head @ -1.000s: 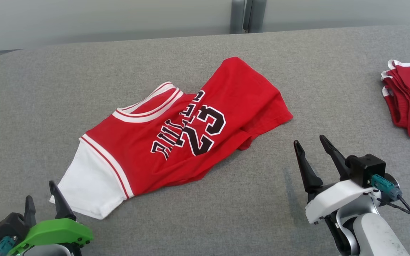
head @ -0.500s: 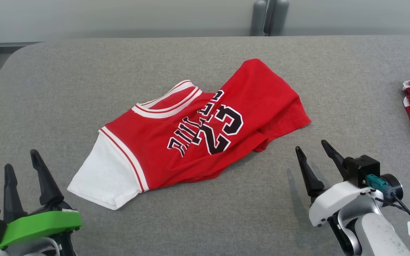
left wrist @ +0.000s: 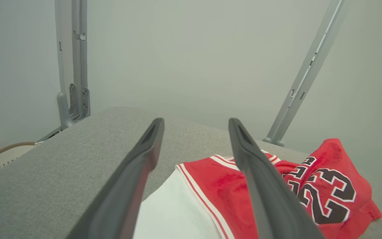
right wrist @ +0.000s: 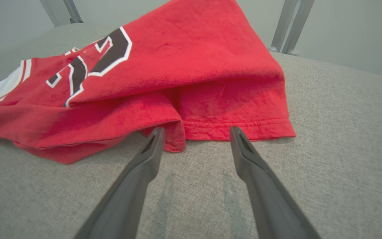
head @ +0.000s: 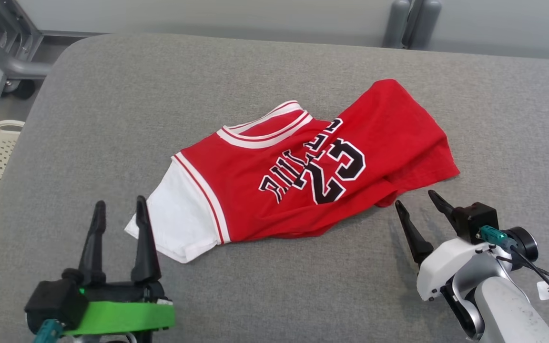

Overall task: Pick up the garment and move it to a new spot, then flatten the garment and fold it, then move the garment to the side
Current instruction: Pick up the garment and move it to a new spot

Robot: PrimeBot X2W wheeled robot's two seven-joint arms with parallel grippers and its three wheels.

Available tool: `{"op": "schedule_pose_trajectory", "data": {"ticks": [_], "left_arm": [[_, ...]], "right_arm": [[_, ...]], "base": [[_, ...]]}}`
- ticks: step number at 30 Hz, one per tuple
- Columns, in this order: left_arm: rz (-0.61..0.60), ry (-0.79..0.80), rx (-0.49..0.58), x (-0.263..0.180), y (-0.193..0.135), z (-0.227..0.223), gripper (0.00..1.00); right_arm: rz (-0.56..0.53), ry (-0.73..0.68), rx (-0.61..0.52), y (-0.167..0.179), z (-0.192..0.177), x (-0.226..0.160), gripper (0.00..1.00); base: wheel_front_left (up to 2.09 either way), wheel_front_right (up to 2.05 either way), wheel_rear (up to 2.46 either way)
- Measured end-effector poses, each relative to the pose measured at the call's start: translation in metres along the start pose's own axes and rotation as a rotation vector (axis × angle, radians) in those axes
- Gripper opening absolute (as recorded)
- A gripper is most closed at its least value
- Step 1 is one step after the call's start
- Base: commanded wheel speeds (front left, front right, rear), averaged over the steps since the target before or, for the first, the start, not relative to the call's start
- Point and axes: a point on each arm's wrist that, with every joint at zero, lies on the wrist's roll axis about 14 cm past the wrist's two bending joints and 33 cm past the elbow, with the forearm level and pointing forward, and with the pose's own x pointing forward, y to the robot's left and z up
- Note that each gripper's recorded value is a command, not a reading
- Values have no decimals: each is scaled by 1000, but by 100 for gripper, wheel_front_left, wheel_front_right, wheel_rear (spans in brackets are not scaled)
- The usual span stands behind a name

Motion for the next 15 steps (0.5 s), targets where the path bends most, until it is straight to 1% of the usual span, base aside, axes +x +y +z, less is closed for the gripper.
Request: {"op": "schedule_pose_trajectory", "data": {"ticks": [4,12,13,14,15], "left_arm": [[-49,41,45,-7,-8,-12,100],[-48,70,56,-13,-2,-18,100],[-45,72,58,-13,-1,-18,100],[-43,74,58,-14,-1,-19,100],[-41,75,60,-13,0,-19,100]], "right_arm": [[41,37,-14,10,-10,10,100],[74,103,-31,17,-31,26,100],[79,112,-34,18,-34,27,98],[85,120,-41,19,-37,29,71],[90,125,-46,20,-38,31,42]], "base": [[0,0,0],[0,0,0],[0,0,0],[0,0,0],[0,0,0]]}}
